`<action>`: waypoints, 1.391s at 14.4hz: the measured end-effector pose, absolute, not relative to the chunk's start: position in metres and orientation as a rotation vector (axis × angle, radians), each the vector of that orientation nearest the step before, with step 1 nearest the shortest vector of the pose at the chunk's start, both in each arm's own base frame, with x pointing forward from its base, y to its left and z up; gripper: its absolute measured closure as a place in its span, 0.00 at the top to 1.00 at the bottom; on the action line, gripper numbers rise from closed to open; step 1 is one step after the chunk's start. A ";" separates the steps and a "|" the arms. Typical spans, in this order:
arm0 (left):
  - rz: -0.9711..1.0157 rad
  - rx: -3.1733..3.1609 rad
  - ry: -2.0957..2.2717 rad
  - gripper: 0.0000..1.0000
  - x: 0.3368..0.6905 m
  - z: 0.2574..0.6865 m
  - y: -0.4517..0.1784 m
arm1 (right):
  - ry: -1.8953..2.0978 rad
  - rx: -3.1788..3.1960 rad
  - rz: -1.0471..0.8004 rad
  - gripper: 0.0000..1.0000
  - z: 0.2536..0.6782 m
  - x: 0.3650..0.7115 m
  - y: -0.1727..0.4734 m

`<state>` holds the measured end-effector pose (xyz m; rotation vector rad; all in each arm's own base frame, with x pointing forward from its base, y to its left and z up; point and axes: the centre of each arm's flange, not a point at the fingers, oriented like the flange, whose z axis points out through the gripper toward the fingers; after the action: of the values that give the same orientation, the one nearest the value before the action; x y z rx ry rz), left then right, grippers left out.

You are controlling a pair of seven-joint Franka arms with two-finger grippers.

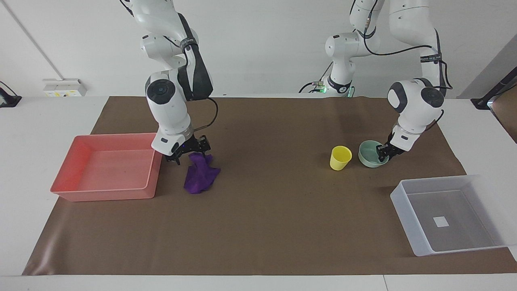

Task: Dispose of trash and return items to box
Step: 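Lift the green bowl into the white bin while the right gripper reaches the cloth, then grasp the purple cloth with the right gripper and carry it to the pink bin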

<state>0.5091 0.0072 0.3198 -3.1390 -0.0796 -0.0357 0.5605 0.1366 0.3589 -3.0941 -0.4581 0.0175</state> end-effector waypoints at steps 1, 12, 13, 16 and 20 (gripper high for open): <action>-0.019 -3.139 -0.080 0.06 0.511 0.328 0.006 | -0.465 -3.096 0.023 0.96 0.344 0.558 0.139; -0.180 -3.264 -0.349 0.04 0.618 0.541 0.035 | -0.473 -3.101 0.028 0.10 0.320 0.561 0.155; -0.200 -3.258 -0.387 0.04 0.639 0.535 0.051 | -0.470 -3.100 0.042 0.10 0.335 0.565 0.155; -0.293 -3.222 -0.490 0.04 0.698 0.492 0.093 | -0.433 -3.099 0.068 0.10 0.406 0.575 0.141; -0.356 -3.185 -0.532 0.04 0.739 0.395 0.107 | -0.272 -3.128 0.000 0.10 0.488 0.570 0.068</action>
<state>0.7392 0.1071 0.3948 -3.1851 -0.5319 -0.3556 0.5700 0.0679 0.4876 -3.1282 -0.2720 -0.0003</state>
